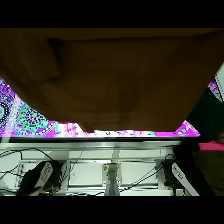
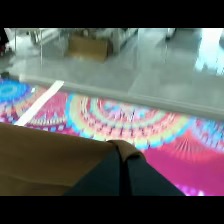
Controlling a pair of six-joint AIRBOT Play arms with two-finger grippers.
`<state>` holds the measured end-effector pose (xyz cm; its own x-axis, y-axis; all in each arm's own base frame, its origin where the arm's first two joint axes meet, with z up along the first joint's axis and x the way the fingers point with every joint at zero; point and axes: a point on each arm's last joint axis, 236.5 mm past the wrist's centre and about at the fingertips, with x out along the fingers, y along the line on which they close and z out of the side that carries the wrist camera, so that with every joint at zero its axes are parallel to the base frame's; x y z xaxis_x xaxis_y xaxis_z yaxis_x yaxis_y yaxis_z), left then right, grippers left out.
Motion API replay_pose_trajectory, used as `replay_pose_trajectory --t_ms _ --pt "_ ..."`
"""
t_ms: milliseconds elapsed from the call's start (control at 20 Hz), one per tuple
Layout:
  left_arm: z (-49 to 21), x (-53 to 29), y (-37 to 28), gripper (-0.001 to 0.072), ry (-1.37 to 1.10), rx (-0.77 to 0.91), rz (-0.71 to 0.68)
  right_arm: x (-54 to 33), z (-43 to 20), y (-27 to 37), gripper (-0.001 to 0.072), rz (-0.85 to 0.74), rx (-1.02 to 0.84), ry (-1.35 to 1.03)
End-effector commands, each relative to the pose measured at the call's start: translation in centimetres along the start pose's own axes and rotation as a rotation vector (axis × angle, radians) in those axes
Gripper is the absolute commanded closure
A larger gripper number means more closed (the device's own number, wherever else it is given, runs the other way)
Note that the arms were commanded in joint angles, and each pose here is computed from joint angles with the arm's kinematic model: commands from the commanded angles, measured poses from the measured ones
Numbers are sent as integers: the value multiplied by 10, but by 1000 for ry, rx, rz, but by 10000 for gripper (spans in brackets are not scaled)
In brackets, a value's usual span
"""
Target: Fold the clothes and pants, and hang the long-sleeved shirts on hangers.
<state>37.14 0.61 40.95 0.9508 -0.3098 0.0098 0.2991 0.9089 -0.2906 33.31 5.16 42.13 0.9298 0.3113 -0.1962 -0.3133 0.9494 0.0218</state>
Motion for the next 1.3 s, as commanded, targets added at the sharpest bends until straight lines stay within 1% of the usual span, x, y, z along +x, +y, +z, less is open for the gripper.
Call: replay_pose_trajectory --t_ms 0,50,100,250,350,450,600,700,800,900,1050,1150,1250 --pt "-107 55 34 692 325 -240 -104 79 -87 -35 696 27 177 263" --pt "-136 75 47 692 385 -290 -115 103 -114 -44 696 37 223 329" --pt "-162 93 56 692 429 -306 -131 126 -143 -53 696 46 266 397" --pt "-225 138 86 692 491 -299 -118 182 -212 -79 696 41 357 526" --pt "-249 155 99 691 499 -297 -88 206 -251 -91 695 35 401 591" --pt "-255 167 112 692 474 -257 -50 221 -280 -97 695 31 431 636" --pt "-249 173 126 691 428 -226 3 237 -298 -108 696 7 450 633" --pt "-252 173 126 691 438 -214 6 243 -299 -109 696 0 447 620" --pt "-267 168 127 692 503 -145 9 246 -299 -104 696 4 429 619" --pt "-293 156 126 692 619 -89 4 250 -300 -99 696 8 415 619" --pt "-335 137 140 691 790 -102 59 258 -312 -97 696 2 396 636" --pt "-355 128 149 692 856 -146 95 261 -325 -99 696 2 405 662" --pt "-368 124 152 692 897 -181 102 263 -342 -97 696 11 418 702"
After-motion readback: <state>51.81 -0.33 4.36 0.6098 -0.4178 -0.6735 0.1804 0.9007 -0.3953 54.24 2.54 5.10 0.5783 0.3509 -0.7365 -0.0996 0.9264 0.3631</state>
